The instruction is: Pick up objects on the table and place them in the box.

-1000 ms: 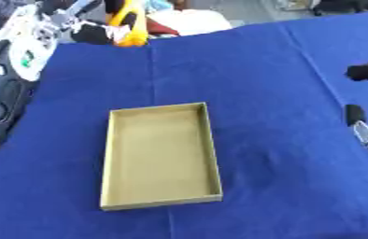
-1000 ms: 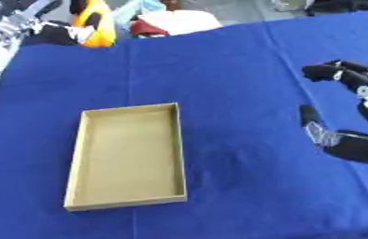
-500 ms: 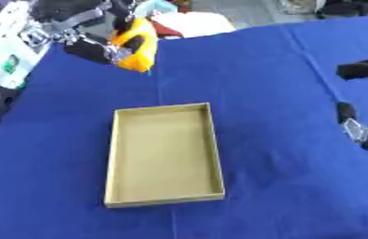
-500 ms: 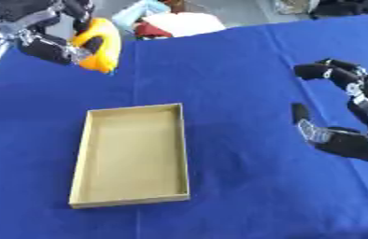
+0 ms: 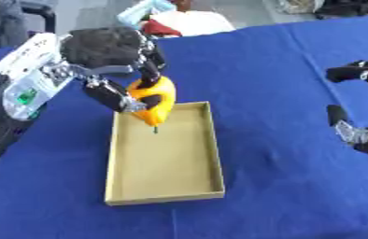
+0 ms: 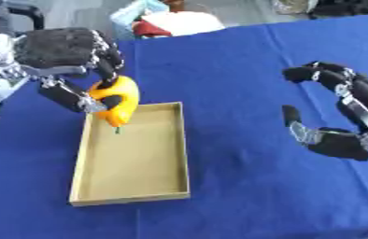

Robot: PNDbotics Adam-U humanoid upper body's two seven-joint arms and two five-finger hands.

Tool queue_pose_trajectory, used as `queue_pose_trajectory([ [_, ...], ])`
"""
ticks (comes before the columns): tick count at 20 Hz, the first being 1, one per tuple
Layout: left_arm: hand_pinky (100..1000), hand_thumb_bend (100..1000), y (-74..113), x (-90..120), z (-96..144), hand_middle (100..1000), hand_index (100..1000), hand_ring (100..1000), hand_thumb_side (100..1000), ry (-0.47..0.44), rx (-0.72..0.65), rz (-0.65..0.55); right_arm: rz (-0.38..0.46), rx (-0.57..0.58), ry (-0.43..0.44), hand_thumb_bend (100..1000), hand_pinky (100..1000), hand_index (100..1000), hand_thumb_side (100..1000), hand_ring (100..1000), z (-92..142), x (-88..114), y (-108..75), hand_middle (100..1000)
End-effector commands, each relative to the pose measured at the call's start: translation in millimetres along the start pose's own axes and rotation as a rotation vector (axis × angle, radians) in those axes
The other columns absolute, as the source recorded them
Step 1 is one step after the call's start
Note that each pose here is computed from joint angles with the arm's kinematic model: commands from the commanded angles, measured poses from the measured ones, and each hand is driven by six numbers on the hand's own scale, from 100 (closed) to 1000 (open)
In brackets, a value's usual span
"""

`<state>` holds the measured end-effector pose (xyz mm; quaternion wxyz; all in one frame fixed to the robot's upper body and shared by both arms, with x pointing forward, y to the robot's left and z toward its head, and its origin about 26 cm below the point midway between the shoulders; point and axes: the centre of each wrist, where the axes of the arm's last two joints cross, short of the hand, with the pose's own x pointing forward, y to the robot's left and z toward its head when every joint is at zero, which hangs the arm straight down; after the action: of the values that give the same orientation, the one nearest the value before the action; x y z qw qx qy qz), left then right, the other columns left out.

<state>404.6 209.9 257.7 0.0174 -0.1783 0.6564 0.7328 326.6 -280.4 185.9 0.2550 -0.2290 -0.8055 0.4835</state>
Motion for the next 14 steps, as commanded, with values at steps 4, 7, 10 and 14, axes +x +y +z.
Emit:
queue_pose_trajectory([
  [4,551,100,-6.3,-1.6,-0.6,395,528,481,240,-0.017,-0.123,0.015,-0.007,0.029,-0.035,100,727,867,433,729,-4.3,3.0,-2.9,706],
  [7,564,100,-14.8,-1.4,-0.4,427,554,502,246,-0.02,-0.185,0.039,-0.023,0.054,-0.036,100,707,865,467,725,-4.5,2.8,0.9,703],
  [10,578,100,-21.8,-1.1,-1.0,462,588,521,253,-0.023,-0.226,0.055,-0.038,0.078,-0.033,100,687,866,485,719,-3.5,2.2,4.2,698],
  [14,639,147,-30.2,-1.6,-0.4,584,709,597,304,-0.01,-0.303,0.063,-0.055,0.099,-0.033,100,656,865,503,714,-3.2,2.0,7.3,694],
])
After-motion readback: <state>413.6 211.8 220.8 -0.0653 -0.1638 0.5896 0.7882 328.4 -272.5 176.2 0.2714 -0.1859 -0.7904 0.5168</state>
